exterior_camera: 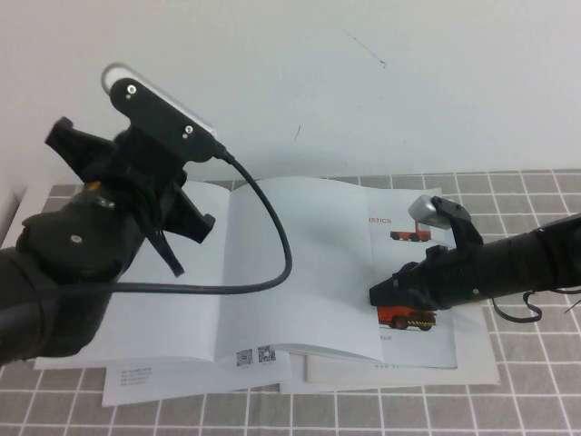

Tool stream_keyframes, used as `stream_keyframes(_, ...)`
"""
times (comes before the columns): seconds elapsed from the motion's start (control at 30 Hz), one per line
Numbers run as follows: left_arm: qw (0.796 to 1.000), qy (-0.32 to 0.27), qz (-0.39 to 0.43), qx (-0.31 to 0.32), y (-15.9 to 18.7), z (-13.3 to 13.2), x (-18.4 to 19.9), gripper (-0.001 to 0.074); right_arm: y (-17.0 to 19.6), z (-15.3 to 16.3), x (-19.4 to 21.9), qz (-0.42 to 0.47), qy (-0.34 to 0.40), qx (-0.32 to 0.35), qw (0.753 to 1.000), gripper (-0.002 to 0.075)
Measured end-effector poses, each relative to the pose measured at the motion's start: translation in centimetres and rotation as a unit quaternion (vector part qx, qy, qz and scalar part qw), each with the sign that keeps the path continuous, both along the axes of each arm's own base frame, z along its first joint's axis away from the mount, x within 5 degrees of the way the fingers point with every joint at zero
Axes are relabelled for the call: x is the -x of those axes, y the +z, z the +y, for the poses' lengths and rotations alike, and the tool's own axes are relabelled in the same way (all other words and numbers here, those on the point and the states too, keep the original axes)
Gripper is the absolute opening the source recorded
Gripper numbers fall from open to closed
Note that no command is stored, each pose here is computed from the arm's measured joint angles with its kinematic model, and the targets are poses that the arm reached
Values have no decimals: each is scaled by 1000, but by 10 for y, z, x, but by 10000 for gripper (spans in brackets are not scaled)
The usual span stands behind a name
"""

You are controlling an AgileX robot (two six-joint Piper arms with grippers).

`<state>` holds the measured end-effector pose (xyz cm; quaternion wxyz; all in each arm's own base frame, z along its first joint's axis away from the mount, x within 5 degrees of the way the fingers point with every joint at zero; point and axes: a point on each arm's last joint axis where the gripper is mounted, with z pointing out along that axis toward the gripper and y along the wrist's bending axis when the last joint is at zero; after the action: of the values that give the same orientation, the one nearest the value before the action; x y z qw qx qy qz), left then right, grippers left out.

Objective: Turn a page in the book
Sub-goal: Open the closed book

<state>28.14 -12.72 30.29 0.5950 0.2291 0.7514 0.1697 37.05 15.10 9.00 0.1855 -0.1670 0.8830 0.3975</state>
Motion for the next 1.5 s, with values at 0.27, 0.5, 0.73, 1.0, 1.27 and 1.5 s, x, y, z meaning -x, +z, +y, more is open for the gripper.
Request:
stream_keyframes(0.27,970,-40,203,125,-80,36,-45,6,0,0,0,1,2,-3,1000,-3)
stream_keyframes(0.5,927,-25,305,215,-127,68,-58,1,0,1,1,3,3,-4,1000,-3)
stream_keyframes(0.73,894,-41,380,235,-168,63,-59,-1,0,1,1,3,4,-5,1000,-3)
stream_keyframes(1.0,886,-51,389,248,-171,59,-61,-2,21,0,4,-24,16,2,1000,-3)
stream_keyframes(1.27,901,-91,340,255,-124,55,-51,-2,108,-3,11,-138,16,-9,990,-3)
stream_keyframes(1.5,927,-140,208,278,-21,57,-14,-2,198,-16,39,-289,20,33,956,-3)
